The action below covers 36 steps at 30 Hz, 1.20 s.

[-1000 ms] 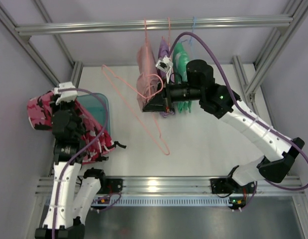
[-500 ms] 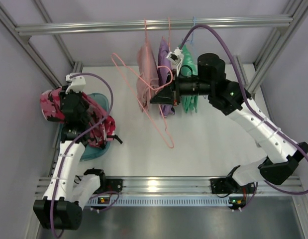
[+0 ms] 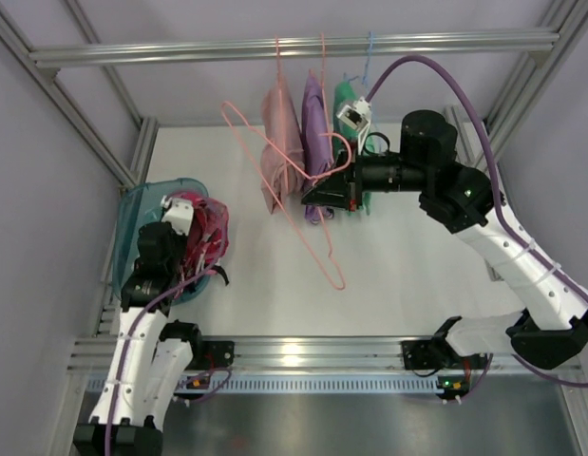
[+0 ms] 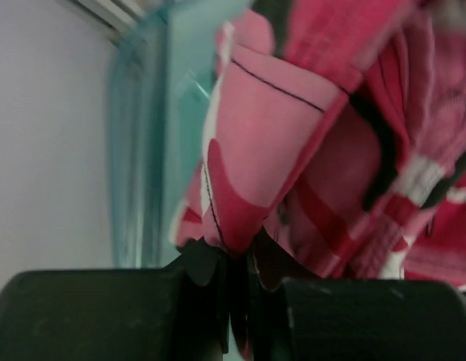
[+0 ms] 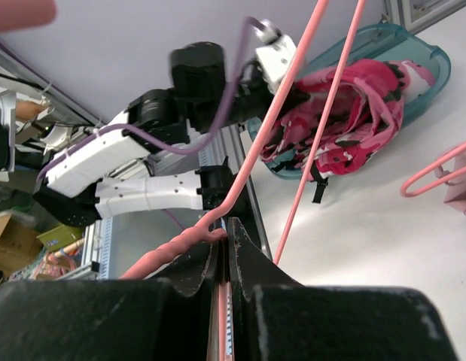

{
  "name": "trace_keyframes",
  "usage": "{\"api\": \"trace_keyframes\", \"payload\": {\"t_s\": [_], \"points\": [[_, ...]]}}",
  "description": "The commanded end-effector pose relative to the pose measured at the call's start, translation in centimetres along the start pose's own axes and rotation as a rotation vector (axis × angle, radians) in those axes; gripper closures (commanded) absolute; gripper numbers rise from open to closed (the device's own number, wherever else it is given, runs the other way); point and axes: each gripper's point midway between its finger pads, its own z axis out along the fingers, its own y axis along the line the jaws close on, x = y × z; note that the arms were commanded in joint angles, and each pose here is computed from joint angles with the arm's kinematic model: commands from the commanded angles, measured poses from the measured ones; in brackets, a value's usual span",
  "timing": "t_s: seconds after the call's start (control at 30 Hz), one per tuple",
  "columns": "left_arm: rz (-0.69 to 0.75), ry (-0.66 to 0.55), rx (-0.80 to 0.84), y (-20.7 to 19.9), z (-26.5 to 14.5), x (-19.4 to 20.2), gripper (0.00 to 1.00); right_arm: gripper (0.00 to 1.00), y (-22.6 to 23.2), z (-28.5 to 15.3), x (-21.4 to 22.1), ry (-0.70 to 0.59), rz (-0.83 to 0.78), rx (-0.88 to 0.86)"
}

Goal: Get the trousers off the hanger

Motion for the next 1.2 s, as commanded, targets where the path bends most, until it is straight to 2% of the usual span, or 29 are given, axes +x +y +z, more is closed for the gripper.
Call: {"api": "trace_keyframes", "payload": {"t_s": [0.0, 0.03, 0.07, 0.17, 0.2, 0.23, 0.3, 0.33, 0.47, 0.53, 0.57, 0.63, 0.7, 0.93, 1.17], "points": [[0.034, 0.154, 0.102, -2.7, 0.7, 4.6, 0.94, 1.0, 0.8, -1.3, -0.3, -0.028, -0.036, -0.003], [0.039, 0.175, 0.122, -3.0, 1.0, 4.7, 0.89, 1.0, 0.9, -1.4, -0.2, -0.027, -0.036, -0.005], [0.044, 0.18, 0.142, -3.3, 1.1, 4.6, 0.76, 1.0, 0.9, -1.4, 0.0, -0.023, -0.034, -0.009], [0.015, 0.19, 0.186, -3.7, 0.7, 3.4, 0.51, 1.0, 0.9, -1.4, 0.2, -0.014, -0.033, -0.012], [-0.006, 0.165, 0.212, -3.9, 0.1, 2.4, 0.39, 1.0, 1.0, -1.4, 0.3, -0.011, -0.036, -0.015], [-0.015, 0.087, 0.305, -4.5, -1.5, -0.5, 0.36, 1.0, 0.8, -1.4, 0.6, -0.001, -0.032, -0.012], [-0.051, -0.074, 0.357, -4.4, -3.8, -4.7, 0.25, 1.0, 0.7, -1.5, 1.0, 0.01, -0.037, -0.013], [-0.067, -0.237, 0.42, -4.2, -7.1, -8.8, 0.21, 1.0, 0.6, -1.4, 1.5, 0.029, -0.027, -0.017], [-0.082, -0.495, 0.55, -3.8, -14.1, -15.5, 0.15, 1.0, -0.1, -1.0, 3.3, 0.094, 0.002, -0.025], [-0.048, -0.583, 0.583, -3.4, -16.5, -17.6, 0.16, 1.0, -0.2, -0.8, 4.0, 0.129, 0.026, -0.034], [0.012, -0.635, 0.667, -4.5, -17.9, -18.3, 0.16, 1.0, -0.2, -0.6, 4.5, 0.151, 0.039, -0.051], [0.082, -0.675, 0.732, -5.0, -19.1, -19.4, 0.16, 1.0, 0.0, -0.4, 5.0, 0.177, 0.055, -0.076], [0.106, -0.659, 0.823, -5.9, -18.9, -20.4, 0.17, 1.0, 0.1, 0.0, 5.4, 0.196, 0.063, -0.097], [0.242, -0.796, 1.005, -6.7, -21.9, -24.3, 0.18, 1.0, 0.7, 1.4, 6.2, 0.261, 0.065, -0.146], [0.335, -0.849, 1.02, -7.0, -21.0, -25.2, 0.19, 1.0, 1.1, 2.8, 7.1, 0.3, 0.083, -0.174]]}}
